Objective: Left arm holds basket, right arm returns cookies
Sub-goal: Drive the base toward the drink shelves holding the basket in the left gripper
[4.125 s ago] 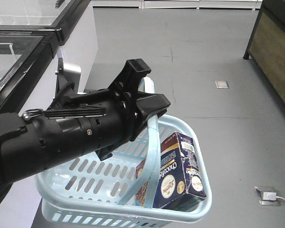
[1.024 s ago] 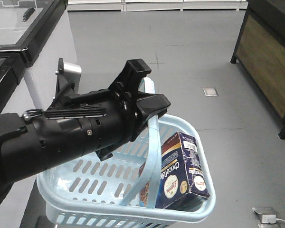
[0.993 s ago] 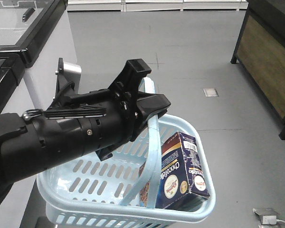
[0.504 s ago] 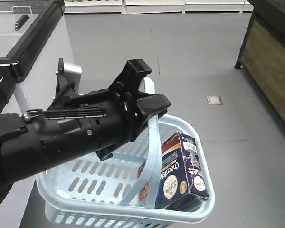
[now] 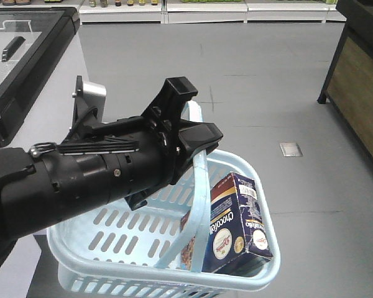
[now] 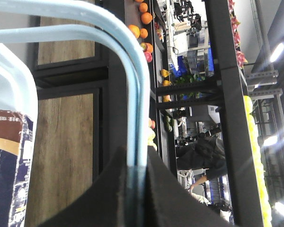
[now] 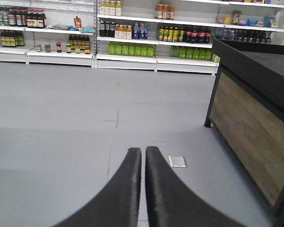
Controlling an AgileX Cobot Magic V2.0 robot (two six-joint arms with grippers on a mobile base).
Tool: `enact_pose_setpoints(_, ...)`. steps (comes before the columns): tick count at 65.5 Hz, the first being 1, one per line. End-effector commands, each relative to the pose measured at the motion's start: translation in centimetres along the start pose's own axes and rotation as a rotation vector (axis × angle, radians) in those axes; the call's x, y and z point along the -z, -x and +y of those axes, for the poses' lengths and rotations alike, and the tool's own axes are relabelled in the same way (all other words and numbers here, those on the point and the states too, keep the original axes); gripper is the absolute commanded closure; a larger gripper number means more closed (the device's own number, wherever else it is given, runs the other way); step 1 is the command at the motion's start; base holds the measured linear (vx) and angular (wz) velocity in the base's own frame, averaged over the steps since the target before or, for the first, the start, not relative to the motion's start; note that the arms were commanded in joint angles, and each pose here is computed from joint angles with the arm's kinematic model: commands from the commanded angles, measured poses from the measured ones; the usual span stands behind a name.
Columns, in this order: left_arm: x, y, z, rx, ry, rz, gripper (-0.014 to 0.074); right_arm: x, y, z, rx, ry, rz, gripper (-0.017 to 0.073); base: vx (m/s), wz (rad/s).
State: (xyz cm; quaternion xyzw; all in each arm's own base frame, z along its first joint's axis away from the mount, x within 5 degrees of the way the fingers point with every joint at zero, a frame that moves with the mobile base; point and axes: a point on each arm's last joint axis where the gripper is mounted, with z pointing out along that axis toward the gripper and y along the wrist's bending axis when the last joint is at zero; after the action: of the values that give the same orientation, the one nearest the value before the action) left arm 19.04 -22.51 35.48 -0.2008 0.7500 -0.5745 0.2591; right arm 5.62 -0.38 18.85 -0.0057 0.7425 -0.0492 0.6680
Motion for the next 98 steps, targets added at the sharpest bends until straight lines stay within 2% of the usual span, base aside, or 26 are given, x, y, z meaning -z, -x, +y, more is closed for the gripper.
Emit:
enact_pose_setpoints(1, 1.28, -0.05, -2.24, 0.028, -0.084, 0.017, 0.0596, -0.01, 0.13, -0.04, 0.008, -0.012, -0.066, 0.0565, 0.39, 0.03)
enact_pose_setpoints(98, 1.28, -0.05, -2.24, 0.028, -0.084, 0.017, 0.0596, 0.0, 0.15, -0.04, 0.008, -0.012, -0.069, 0.0565, 0.46, 0.02)
